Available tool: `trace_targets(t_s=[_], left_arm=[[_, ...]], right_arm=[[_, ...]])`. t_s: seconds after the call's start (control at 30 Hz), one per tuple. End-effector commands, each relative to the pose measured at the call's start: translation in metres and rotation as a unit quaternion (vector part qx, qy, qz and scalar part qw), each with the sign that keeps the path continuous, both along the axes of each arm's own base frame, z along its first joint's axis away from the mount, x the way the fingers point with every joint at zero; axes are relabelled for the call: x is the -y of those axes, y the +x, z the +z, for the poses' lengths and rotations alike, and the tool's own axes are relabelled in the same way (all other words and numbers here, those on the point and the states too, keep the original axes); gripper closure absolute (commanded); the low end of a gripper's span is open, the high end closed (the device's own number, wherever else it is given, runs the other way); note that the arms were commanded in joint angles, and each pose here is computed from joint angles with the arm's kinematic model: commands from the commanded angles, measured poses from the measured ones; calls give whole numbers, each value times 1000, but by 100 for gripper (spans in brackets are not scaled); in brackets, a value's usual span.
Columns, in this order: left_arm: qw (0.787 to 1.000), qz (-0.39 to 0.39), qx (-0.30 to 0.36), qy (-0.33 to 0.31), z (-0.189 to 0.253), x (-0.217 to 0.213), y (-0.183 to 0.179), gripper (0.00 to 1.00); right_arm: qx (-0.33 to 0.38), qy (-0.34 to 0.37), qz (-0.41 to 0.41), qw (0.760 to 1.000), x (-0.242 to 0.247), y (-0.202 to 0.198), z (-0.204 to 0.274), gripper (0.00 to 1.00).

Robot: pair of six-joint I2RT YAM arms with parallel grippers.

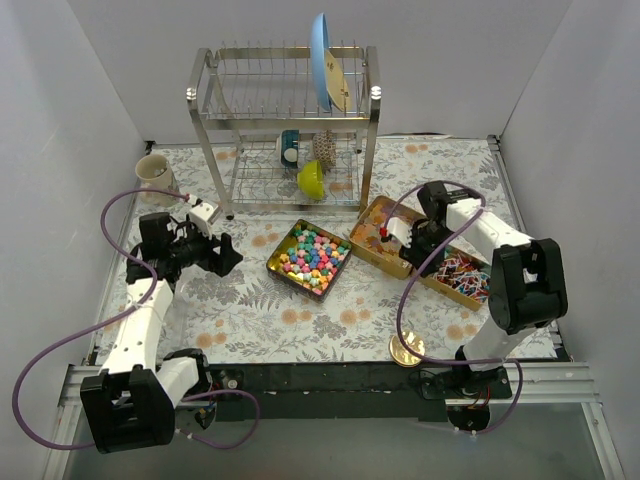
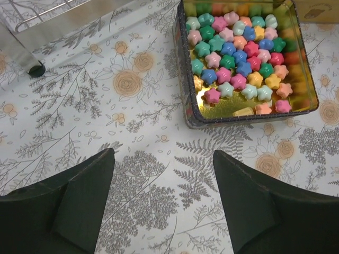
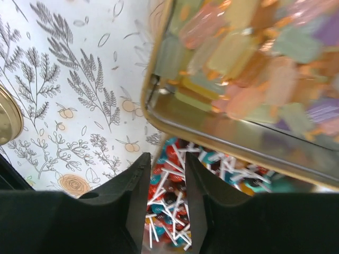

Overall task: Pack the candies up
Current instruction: Pick up the packing bottle from the center of the board.

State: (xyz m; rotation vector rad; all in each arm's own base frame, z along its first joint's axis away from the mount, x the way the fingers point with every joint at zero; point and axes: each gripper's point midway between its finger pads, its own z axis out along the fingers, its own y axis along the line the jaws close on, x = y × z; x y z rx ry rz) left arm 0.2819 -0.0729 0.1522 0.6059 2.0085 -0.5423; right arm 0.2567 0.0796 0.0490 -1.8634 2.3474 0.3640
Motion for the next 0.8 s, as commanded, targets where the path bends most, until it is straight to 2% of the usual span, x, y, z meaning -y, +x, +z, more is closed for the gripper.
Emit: trace_targets(t_s=[0.0,0.03,0.13,0.3,0.4,0.43,0.5,0.7,0.77], left_arm=[[998,-4,-8,56,16,-13,3,25],[997,0,-38,67,7,-18,-5,25],[991,32,-70,111,-5,-44,-12,25],[978,96,-82,166,1,-91,-8,23],[966,127,-107,198,-1,-113,-12,23],[963,127,-120,205,-4,-117,-17,23],[957,137,-144,212,-7,-125,-21,23],[947,154,-184,212,13,-140,-21,26],[941,150,-214,215,16,-141,-33,28]], right_arm=[[22,65,-19,998,-17,5,57,58],[33,72,-19,997,-20,8,68,57],[50,86,-23,995,-22,2,89,55],[90,130,-46,986,-32,-4,111,53],[90,164,-87,978,-42,-5,121,49],[81,182,-93,976,-48,-8,124,41],[68,202,-113,970,-56,-10,129,34],[75,260,-118,956,-73,-6,141,34],[73,269,-112,954,-75,-11,138,34]])
